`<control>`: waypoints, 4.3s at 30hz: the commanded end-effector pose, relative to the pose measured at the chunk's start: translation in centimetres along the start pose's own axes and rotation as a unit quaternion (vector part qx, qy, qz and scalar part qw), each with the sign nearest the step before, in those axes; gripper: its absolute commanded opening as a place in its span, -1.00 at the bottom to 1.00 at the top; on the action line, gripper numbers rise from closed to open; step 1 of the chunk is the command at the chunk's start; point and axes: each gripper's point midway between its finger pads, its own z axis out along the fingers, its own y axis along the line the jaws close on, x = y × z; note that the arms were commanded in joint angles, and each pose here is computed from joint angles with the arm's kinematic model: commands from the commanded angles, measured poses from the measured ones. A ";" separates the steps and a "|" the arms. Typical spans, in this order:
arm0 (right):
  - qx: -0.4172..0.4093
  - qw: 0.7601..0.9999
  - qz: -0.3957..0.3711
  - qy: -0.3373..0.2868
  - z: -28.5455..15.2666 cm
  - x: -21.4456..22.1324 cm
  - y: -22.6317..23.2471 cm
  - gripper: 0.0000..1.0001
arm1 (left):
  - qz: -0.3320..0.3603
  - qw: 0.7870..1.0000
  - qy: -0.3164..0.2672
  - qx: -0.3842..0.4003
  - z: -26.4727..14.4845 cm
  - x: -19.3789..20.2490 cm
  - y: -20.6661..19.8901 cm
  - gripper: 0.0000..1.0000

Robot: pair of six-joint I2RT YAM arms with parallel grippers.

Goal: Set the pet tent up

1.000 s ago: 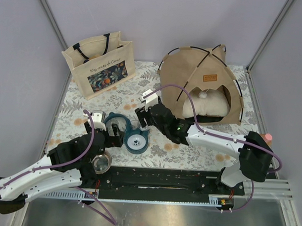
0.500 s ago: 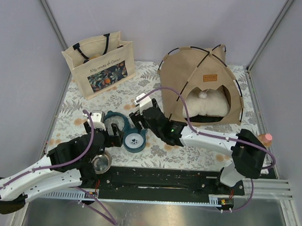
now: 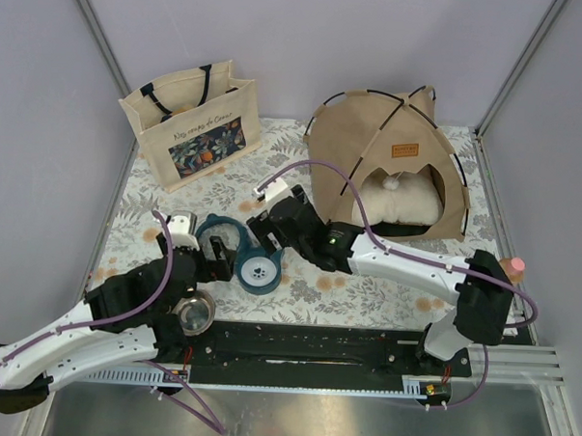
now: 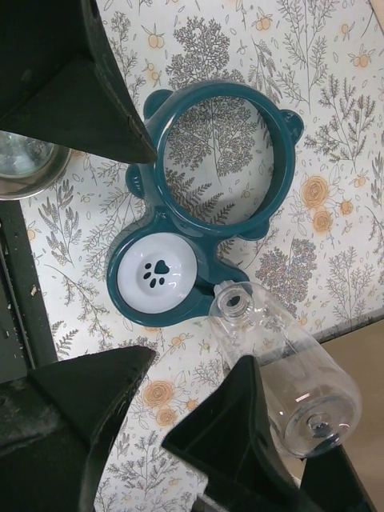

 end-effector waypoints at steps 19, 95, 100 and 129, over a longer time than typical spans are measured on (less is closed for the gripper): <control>-0.112 0.964 0.238 0.027 -8.1 3.5 2.3 0.39 | -0.050 0.999 -0.017 0.013 -0.9 -1.1 0.0 0.98; -0.050 0.921 0.384 -0.051 -3.9 8.2 0.2 0.05 | -0.133 0.944 0.178 -0.244 5.1 14.2 6.3 -0.93; -0.045 0.920 0.385 -0.059 -4.8 8.0 -0.6 0.08 | -0.085 0.957 0.151 -0.234 5.7 10.7 5.4 -1.00; -0.025 0.923 0.379 -0.058 -6.4 9.2 -2.1 0.14 | -0.033 0.949 0.074 -0.304 17.1 -1.4 3.6 -1.00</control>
